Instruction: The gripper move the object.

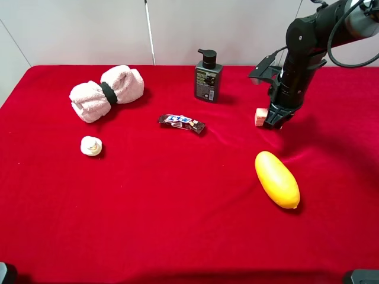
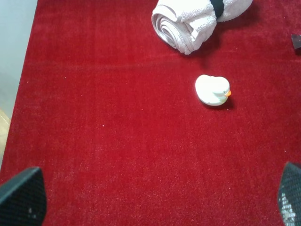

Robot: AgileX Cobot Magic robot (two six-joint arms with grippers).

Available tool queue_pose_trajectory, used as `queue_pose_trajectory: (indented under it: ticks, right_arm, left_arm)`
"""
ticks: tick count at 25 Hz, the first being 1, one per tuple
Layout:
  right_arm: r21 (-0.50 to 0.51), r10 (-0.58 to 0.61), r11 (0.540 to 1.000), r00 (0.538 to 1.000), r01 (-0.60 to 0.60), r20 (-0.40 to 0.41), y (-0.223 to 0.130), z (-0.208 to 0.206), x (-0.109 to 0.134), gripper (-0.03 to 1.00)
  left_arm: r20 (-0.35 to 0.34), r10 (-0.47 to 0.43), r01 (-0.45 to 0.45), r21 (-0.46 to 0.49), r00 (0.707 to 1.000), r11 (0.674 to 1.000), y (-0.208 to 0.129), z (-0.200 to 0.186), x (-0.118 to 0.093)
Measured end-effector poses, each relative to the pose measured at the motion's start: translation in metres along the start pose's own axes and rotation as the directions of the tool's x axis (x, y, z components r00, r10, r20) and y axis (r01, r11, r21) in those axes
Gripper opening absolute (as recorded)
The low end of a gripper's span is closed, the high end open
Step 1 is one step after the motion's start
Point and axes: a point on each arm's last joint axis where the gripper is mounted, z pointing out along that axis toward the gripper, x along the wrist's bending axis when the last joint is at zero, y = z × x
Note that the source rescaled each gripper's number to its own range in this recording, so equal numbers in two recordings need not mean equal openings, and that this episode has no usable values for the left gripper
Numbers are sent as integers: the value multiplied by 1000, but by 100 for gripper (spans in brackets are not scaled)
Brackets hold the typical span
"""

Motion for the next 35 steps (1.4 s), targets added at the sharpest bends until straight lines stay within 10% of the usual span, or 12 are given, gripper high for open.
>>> queue_pose_trajectory:
  ticks: [21, 35]
  right_arm:
    - [14, 1, 1000, 1000, -1, -8, -1, 0, 1, 96]
    - [-40, 9, 999, 1000, -7, 30, -2, -31, -3, 100]
  left_arm:
    - [0, 0, 0, 0, 1000, 1000, 0, 0, 0]
    - [0, 0, 0, 0, 1000, 1000, 0, 0, 0]
